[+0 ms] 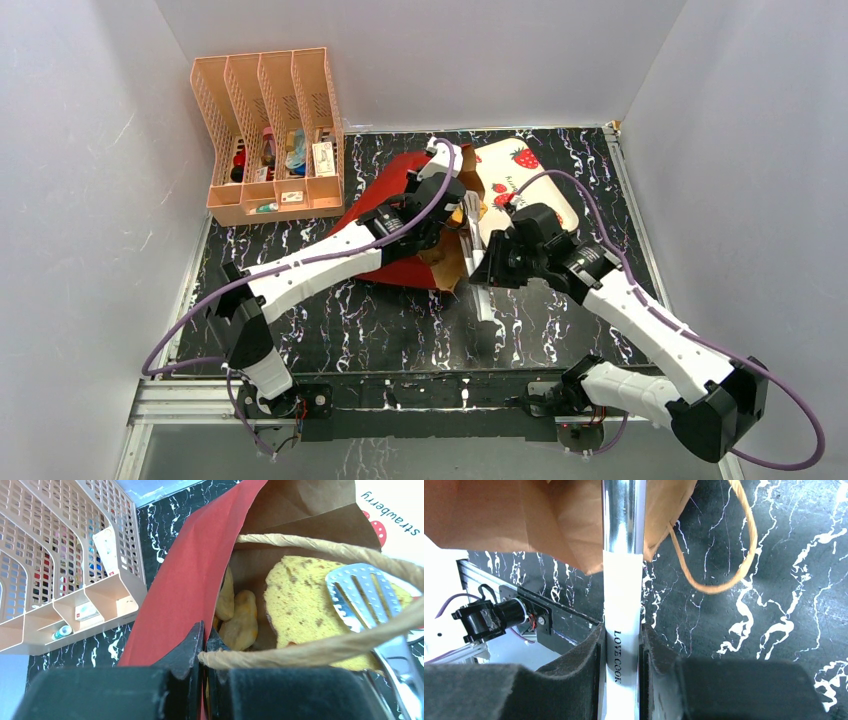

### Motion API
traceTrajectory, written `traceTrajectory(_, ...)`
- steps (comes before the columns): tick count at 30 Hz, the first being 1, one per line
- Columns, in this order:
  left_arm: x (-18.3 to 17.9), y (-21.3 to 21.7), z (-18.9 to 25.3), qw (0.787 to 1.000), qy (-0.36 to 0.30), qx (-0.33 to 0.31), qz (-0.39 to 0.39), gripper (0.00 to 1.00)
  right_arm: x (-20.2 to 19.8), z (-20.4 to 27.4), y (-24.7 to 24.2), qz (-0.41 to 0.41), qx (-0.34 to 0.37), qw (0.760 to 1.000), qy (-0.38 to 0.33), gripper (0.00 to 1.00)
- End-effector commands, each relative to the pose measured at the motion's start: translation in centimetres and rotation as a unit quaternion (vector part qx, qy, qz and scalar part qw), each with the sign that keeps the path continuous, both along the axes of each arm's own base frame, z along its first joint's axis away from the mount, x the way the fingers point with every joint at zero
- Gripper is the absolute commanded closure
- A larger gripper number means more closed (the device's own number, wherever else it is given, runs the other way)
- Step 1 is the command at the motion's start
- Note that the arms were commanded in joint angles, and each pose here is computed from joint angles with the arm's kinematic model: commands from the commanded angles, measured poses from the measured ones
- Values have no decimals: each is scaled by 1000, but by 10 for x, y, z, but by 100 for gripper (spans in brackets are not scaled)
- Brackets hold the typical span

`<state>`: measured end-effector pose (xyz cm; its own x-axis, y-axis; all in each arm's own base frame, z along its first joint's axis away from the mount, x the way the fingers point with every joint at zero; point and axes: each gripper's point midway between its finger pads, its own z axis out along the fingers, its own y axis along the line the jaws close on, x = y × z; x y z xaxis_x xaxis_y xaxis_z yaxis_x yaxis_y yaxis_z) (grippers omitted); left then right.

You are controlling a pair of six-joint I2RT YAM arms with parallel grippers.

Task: Take the fake bread out of the paper bag
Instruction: Take out the fake bread from the paper bag.

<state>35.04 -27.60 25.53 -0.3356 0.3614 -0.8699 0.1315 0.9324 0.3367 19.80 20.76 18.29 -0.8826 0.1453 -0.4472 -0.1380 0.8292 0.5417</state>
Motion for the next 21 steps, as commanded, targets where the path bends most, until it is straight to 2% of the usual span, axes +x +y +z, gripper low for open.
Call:
traceTrajectory(1, 6, 8, 17, 1000, -7, -9, 10, 100, 1, 39, -2, -8, 30, 998, -55, 100)
traceTrajectory(11, 6, 28, -3, 999, 20, -30, 18, 100, -10, 65, -18, -54, 46, 996, -57, 100)
traceTrajectory(21, 3, 41, 2, 998, 27, -56, 11, 100, -5, 85, -34, -130, 59, 987, -66, 100)
